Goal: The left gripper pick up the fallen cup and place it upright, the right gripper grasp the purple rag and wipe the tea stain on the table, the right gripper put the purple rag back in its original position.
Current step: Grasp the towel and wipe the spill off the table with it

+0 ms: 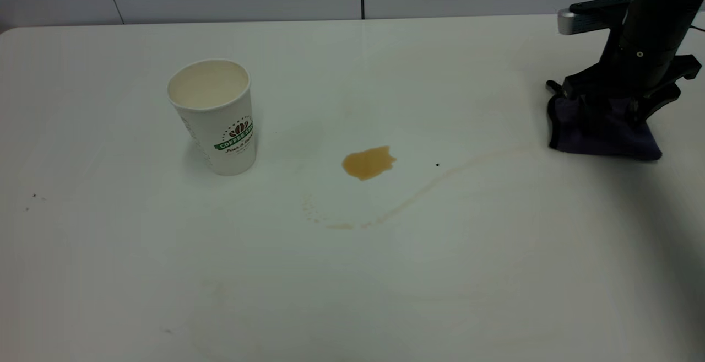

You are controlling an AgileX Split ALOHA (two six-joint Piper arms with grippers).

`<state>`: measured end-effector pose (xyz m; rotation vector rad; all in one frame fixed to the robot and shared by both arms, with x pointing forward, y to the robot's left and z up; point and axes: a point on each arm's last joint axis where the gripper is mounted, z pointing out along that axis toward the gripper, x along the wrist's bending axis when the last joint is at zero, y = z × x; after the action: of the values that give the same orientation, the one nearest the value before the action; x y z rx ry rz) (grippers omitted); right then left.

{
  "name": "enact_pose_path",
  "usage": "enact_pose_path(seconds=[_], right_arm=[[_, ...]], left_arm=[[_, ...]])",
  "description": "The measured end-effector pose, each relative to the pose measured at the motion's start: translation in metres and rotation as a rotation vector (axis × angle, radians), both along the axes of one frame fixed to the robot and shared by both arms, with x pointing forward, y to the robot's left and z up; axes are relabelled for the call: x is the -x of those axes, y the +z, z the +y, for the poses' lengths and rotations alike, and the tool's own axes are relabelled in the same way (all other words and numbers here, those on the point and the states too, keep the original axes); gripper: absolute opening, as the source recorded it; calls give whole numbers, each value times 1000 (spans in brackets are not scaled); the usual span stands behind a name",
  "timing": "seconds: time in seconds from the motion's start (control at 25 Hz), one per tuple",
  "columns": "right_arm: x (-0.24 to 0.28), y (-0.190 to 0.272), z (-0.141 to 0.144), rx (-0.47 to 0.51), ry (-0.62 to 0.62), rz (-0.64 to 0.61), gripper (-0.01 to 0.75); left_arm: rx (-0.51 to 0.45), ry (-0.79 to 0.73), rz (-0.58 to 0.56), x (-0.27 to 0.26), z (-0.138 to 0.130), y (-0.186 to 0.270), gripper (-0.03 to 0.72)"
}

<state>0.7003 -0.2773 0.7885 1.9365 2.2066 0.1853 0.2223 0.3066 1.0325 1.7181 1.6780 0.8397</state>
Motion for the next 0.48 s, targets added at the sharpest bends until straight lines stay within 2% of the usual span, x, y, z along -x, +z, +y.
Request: enact_pose_path(seconds=[0.12,0.24,0.48], right_arm=[[1,-3,0,-11,-14,9,563],[1,-2,2,-36,-33,10,448],[2,-7,5,-79,-70,22,126]], left_arm=[[0,0,0,0,0,0,524],[0,0,0,0,0,0,524],[0,0,0,0,0,0,524]])
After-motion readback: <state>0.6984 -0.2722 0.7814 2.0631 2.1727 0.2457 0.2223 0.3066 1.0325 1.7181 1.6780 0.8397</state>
